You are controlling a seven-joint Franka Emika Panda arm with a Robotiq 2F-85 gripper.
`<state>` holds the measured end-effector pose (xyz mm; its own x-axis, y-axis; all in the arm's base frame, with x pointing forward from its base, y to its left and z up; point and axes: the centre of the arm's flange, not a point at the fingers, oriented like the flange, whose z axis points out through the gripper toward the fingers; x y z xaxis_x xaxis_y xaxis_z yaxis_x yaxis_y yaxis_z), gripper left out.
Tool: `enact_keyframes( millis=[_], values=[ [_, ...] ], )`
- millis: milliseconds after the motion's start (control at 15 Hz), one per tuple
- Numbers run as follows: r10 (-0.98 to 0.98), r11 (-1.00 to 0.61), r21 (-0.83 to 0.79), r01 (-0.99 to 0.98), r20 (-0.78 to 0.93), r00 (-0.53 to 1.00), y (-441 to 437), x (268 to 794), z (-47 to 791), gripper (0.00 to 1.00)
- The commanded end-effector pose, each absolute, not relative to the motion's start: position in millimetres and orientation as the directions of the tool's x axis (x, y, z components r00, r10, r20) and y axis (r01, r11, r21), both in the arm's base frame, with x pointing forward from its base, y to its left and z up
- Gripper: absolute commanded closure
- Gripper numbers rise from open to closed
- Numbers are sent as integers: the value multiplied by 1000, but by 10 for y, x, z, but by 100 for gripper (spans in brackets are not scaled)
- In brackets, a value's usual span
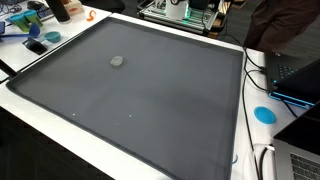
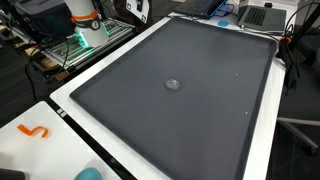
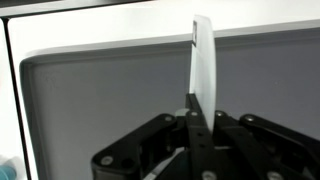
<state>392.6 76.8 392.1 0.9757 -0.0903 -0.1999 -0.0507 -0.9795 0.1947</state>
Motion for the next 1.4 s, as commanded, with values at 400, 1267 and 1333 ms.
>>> enact_keyframes(
  millis=[400,1267,1333],
  values=[
    [-89,-980,194,-49,-200,976,767,3927,3921,96],
    [62,-947,313,76,-51,997,1147,4726,4519,99],
    [77,-941,327,84,-35,996,1161,4815,4569,99]
  ],
)
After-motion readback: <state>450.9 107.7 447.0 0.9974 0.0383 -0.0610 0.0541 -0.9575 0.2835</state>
